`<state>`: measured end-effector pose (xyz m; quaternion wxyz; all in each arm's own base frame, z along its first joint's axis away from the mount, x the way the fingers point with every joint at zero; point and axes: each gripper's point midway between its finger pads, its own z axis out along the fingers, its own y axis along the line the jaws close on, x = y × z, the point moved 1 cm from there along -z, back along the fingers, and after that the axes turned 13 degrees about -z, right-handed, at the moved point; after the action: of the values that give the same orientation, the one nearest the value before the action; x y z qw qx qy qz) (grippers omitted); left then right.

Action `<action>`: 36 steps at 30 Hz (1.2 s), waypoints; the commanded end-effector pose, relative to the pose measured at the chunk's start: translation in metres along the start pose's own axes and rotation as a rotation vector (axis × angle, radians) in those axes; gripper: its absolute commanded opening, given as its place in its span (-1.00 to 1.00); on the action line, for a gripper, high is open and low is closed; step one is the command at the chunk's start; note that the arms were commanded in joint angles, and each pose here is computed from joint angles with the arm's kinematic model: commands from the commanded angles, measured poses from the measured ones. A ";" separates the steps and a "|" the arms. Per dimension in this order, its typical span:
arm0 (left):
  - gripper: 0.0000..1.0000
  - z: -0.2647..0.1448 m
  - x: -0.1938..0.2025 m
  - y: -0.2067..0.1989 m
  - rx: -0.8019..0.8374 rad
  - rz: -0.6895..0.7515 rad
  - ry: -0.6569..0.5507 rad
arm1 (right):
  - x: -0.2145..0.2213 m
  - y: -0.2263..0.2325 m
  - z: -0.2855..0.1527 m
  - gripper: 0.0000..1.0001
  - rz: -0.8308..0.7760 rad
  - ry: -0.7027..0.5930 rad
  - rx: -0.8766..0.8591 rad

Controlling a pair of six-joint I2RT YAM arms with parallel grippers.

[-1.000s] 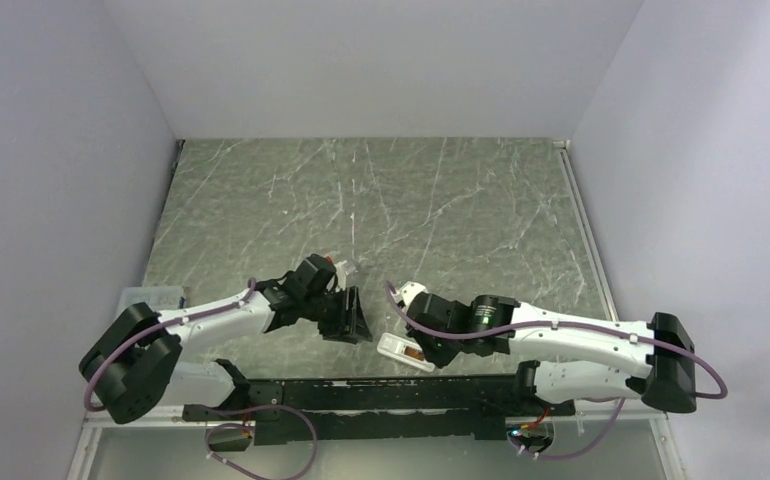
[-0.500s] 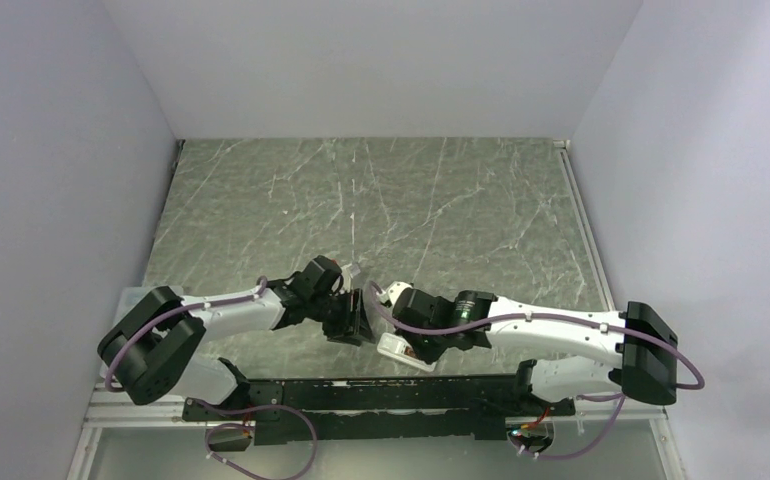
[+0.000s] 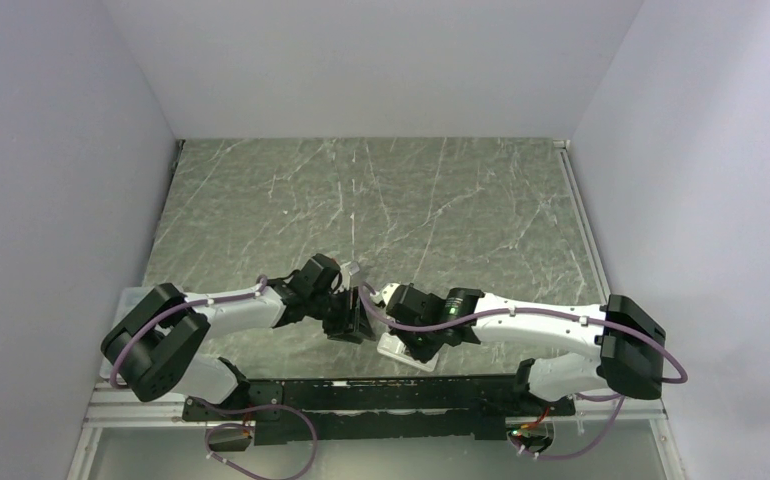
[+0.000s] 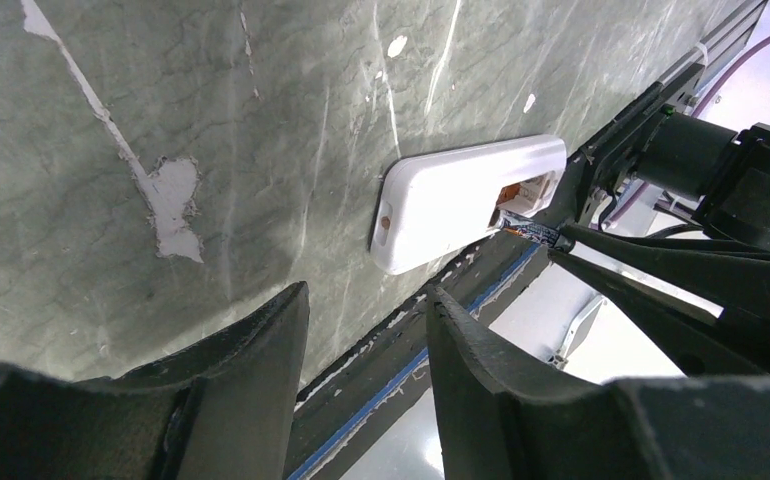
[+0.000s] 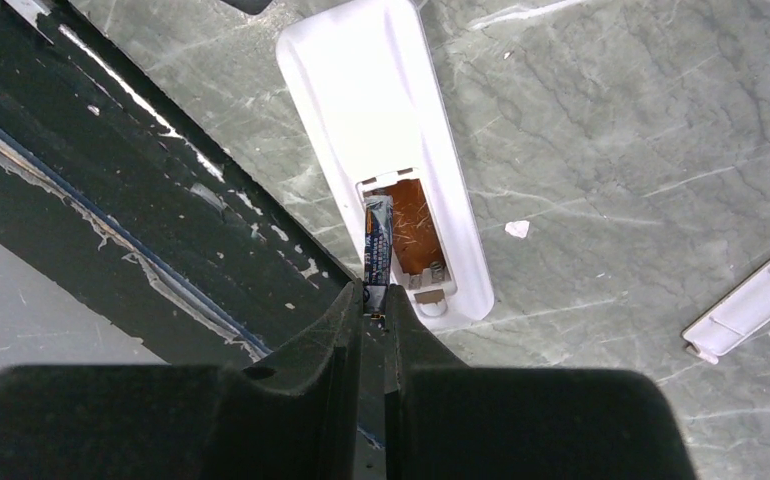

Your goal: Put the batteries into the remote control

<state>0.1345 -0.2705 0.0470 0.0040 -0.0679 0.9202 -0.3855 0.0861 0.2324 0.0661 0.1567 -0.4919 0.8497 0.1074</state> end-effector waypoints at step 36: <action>0.03 -0.004 -0.002 -0.004 0.038 0.007 0.009 | -0.013 0.001 0.022 -1.00 0.169 -0.111 0.015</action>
<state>0.1366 -0.2701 0.0470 -0.0015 -0.0698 0.9167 -0.3934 0.0765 0.2335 0.0427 0.1365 -0.4473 0.8747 0.1274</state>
